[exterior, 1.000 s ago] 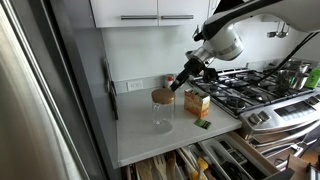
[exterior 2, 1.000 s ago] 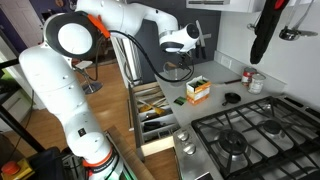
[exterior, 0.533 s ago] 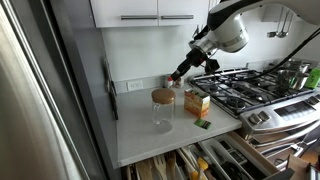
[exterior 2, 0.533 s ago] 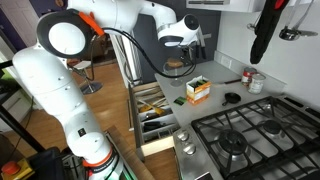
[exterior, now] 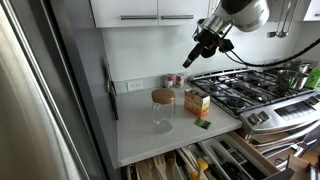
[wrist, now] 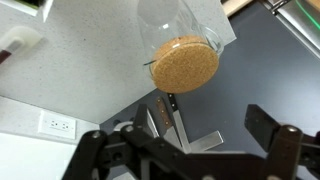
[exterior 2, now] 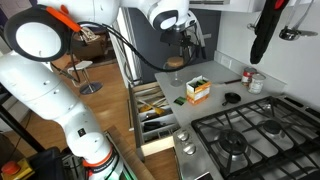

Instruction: Pick up the brown lid and put it on the clear jug

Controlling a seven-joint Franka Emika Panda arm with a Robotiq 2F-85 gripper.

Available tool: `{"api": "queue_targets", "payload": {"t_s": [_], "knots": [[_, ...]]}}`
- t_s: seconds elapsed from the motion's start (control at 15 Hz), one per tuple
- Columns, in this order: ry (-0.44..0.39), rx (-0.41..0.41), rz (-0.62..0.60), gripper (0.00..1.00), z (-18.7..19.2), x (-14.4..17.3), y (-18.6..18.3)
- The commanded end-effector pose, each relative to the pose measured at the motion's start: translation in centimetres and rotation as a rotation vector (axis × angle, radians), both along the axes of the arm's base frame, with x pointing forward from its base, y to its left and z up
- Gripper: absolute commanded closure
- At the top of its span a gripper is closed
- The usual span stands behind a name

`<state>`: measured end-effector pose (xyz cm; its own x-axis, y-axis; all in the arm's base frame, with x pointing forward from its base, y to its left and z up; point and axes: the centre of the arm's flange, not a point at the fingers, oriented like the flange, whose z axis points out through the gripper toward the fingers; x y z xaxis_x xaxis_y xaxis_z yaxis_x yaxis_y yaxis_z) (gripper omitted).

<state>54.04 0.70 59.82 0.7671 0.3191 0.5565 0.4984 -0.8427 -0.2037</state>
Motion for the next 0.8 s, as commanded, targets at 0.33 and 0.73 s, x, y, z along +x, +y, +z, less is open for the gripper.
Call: {"api": "queue_targets", "payload": {"t_s": [0.33, 0.73], "knots": [[0.042, -0.074, -0.044, 0.0, 2.79, -2.88, -0.44], [0.026, -0.057, -0.044, 0.0, 2.7, -2.19, -0.51]]}}
